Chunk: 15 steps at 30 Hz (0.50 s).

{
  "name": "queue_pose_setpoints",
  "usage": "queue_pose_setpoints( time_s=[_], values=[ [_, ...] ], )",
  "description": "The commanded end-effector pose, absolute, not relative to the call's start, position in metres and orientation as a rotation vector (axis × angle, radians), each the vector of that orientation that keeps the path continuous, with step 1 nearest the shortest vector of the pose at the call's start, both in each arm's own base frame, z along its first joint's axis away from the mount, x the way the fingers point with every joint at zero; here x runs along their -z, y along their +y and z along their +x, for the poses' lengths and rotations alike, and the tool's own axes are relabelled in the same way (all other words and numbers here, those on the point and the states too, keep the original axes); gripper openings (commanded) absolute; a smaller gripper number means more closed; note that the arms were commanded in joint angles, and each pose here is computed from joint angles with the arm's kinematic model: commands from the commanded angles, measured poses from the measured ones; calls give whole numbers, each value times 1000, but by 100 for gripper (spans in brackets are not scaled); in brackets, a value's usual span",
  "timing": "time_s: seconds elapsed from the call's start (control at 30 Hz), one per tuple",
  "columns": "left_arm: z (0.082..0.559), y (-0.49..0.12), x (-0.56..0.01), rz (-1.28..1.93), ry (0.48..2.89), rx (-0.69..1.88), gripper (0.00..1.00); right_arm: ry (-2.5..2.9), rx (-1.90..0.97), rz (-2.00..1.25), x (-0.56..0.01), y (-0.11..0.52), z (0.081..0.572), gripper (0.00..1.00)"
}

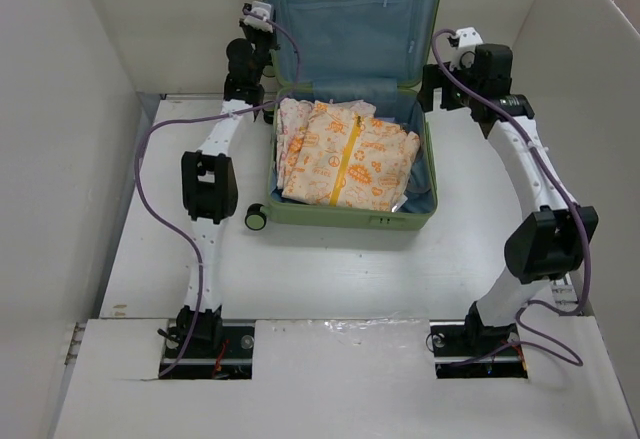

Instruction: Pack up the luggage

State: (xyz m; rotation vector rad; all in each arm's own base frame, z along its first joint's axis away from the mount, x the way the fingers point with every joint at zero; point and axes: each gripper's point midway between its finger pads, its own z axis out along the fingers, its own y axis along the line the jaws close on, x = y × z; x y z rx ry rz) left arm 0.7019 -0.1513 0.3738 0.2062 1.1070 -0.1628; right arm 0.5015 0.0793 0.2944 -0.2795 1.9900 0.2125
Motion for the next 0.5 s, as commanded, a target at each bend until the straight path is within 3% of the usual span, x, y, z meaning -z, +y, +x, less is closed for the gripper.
queue_pose_setpoints(
  time_s=[0.0,0.13,0.17,0.2,0.27,0.33,0.43,0.47],
  values=[
    [668,-169,-431,329,977,276,0,1936,-127,-272,-322,62,494,100],
    [663,-170,-437,336,976,281,0,1931,-135,-277,-320,63,493,100],
    [666,-164,-436,295,994,273,12,1930,-144,-283,-320,65,493,100],
    [664,-164,-445,288,981,282,40,1931,-144,-283,-316,65,494,100],
    [672,-159,-431,274,1016,294,58,1940,-155,-291,-309,67,494,100],
    [676,-156,-425,262,1041,329,67,1939,-169,-300,-309,69,493,100],
    [684,-156,-408,263,1078,358,67,1940,-169,-300,-308,69,496,100],
    [690,-158,-393,248,1106,385,61,1948,-170,-300,-307,69,497,100]
  ],
)
